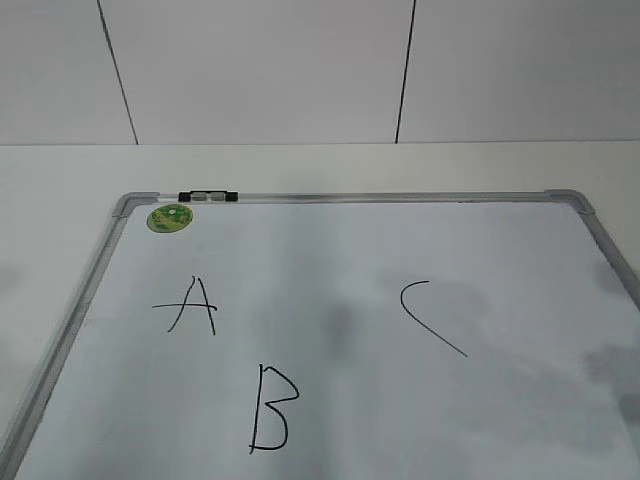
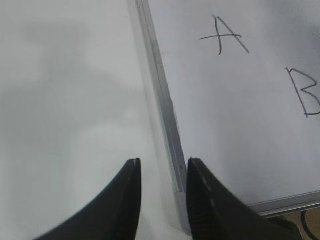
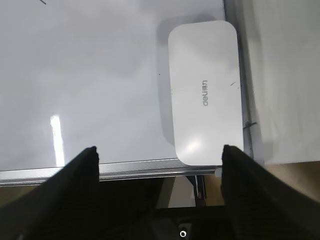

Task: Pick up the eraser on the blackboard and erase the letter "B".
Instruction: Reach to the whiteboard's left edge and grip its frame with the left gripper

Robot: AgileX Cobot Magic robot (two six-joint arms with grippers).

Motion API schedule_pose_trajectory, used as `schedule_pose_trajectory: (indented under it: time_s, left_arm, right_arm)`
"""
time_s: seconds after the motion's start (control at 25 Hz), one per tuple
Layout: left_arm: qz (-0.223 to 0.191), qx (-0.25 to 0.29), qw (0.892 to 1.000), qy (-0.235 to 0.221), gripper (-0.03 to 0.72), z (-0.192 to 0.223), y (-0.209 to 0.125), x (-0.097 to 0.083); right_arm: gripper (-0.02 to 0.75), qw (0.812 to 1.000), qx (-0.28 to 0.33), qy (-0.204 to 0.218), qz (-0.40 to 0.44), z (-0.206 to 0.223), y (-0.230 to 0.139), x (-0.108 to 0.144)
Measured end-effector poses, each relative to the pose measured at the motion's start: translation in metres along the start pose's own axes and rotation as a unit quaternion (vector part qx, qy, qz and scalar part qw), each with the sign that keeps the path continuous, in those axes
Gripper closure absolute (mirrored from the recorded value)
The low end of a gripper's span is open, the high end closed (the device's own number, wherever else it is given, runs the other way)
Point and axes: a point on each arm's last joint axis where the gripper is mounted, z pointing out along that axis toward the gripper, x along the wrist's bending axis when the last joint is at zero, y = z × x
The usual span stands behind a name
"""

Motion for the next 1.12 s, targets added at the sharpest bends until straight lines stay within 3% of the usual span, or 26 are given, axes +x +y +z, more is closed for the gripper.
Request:
schedule_pose_trajectory:
  time_s: [0.24, 0.48, 0.8, 1.12]
  left_arm:
    - [-0.008, 0.1, 0.995, 0.009, 0.444, 0.026, 0.047, 0.006]
    - [-0.022, 0.207, 0.978, 0.007, 0.445, 0.078, 0.097, 0.014]
    - [-0.023, 0.239, 0.971, 0.007, 0.446, 0.139, 0.149, 0.022]
    - [0.001, 0.281, 0.96, -0.005, 0.446, 0.212, 0.163, 0.011]
  right_arm:
    - [0.154, 0.999, 0.041, -0.001, 0.007, 0.012, 0.009, 0.001]
    - [0.154, 0.999, 0.051, -0.001, 0.005, 0.015, 0.011, 0.001]
    - [0.154, 0.999, 0.052, -0.001, 0.001, 0.015, 0.011, 0.001]
    - [0.154, 0.999, 0.051, -0.001, 0.0, 0.014, 0.011, 0.001]
